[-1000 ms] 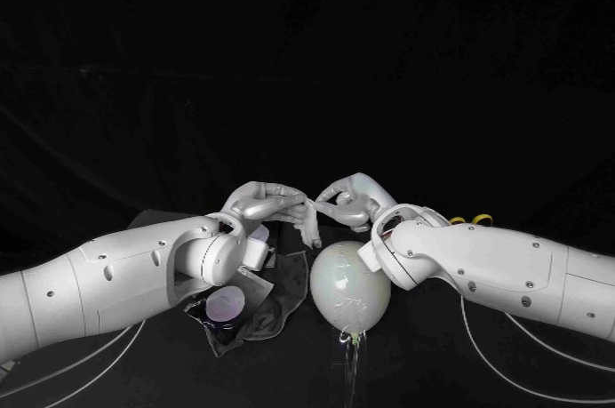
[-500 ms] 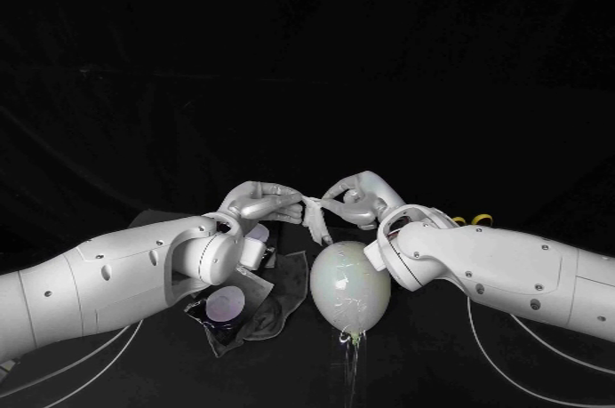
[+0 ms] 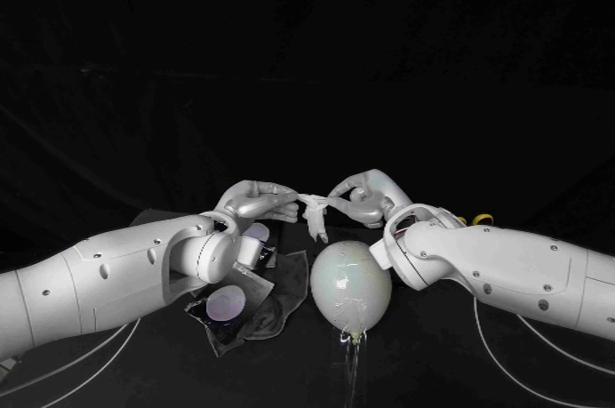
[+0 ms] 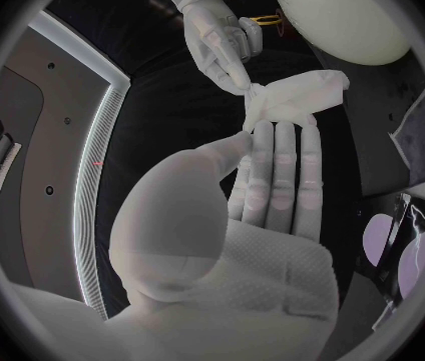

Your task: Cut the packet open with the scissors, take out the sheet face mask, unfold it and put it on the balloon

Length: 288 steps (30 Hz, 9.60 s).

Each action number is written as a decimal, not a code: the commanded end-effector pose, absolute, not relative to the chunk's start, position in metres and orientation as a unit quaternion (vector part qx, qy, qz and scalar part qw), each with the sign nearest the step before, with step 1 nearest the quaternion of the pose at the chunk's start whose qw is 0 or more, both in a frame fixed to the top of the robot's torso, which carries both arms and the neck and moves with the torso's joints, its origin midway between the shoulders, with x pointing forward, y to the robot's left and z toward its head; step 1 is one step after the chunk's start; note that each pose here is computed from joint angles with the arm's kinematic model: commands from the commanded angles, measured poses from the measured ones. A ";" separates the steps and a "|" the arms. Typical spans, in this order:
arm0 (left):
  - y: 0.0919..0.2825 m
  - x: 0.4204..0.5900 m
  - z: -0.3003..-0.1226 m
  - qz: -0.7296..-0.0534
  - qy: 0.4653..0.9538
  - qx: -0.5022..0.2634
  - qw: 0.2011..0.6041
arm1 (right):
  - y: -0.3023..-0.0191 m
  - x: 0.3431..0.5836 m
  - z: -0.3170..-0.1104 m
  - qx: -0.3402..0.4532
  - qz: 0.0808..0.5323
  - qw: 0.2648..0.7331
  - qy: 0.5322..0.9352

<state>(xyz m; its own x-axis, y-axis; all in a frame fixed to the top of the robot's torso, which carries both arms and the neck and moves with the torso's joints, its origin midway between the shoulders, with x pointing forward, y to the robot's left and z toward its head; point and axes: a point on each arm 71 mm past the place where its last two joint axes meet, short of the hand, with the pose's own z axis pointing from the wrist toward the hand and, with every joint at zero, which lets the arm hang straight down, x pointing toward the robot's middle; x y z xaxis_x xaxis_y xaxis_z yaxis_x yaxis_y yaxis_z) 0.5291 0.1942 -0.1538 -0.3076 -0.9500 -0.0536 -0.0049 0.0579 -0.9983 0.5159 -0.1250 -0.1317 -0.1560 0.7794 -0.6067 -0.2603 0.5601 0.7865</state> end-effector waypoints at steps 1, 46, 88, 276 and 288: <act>0.195 0.530 -0.152 -0.554 0.587 -0.402 0.432 | -0.126 0.516 -0.130 0.201 0.425 0.625 0.623; 0.233 0.539 -0.154 -0.522 0.573 -0.423 0.469 | -0.170 0.527 -0.124 0.229 0.395 0.668 0.587; 0.247 0.544 -0.154 -0.511 0.568 -0.425 0.486 | -0.182 0.527 -0.102 0.227 0.401 0.690 0.558; 0.207 0.563 -0.029 -0.593 0.577 -0.257 0.499 | -0.168 0.548 -0.121 0.166 0.490 0.550 0.655; 0.217 0.564 -0.042 -0.580 0.578 -0.270 0.506 | -0.171 0.552 -0.098 0.117 0.441 0.614 0.644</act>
